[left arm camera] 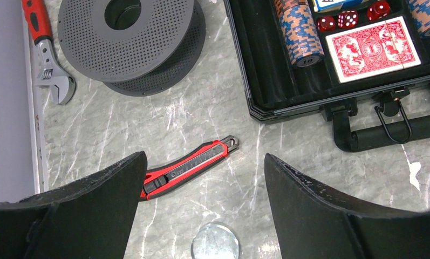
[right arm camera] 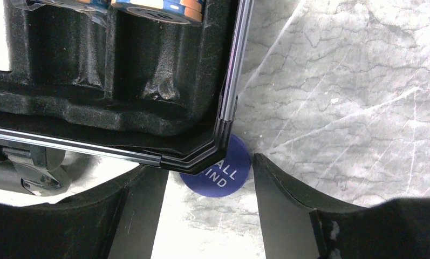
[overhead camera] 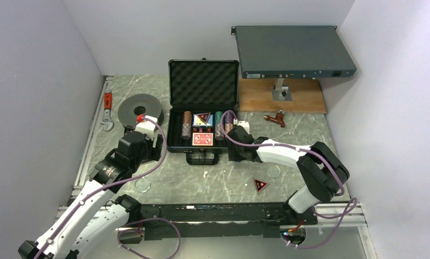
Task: Pack up texas hold em set
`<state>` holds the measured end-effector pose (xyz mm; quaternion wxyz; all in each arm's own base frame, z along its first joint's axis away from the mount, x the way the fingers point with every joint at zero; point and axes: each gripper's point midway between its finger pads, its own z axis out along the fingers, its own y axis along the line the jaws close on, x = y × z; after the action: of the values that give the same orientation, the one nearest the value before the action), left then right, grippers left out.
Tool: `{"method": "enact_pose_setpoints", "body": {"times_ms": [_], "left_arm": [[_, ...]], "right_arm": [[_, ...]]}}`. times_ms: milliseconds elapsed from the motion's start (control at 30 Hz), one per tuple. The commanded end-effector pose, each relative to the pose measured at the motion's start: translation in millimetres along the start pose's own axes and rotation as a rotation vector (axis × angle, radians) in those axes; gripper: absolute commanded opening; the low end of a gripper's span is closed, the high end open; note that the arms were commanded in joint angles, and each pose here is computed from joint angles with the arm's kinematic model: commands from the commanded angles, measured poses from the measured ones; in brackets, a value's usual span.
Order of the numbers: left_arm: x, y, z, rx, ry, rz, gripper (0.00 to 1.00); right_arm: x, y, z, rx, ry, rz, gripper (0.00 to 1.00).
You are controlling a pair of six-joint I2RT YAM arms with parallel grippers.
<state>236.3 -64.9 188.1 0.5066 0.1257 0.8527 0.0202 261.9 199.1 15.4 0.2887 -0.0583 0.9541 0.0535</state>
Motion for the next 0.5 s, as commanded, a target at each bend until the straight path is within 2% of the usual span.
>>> {"method": "enact_pose_setpoints", "body": {"times_ms": [0,333,467], "left_arm": [[-15,2,-3,-0.001,-0.042,-0.019,0.85],[-16,2,-5,0.002,-0.047,-0.023,0.85],[-16,2,-5,0.003,-0.047,-0.023,0.85]], "right_arm": [[35,-11,0,0.025,0.116,0.010,0.61],[43,-20,-6,0.072,0.158,0.025,0.59],[51,-24,-9,0.092,0.181,0.015,0.55]]}}
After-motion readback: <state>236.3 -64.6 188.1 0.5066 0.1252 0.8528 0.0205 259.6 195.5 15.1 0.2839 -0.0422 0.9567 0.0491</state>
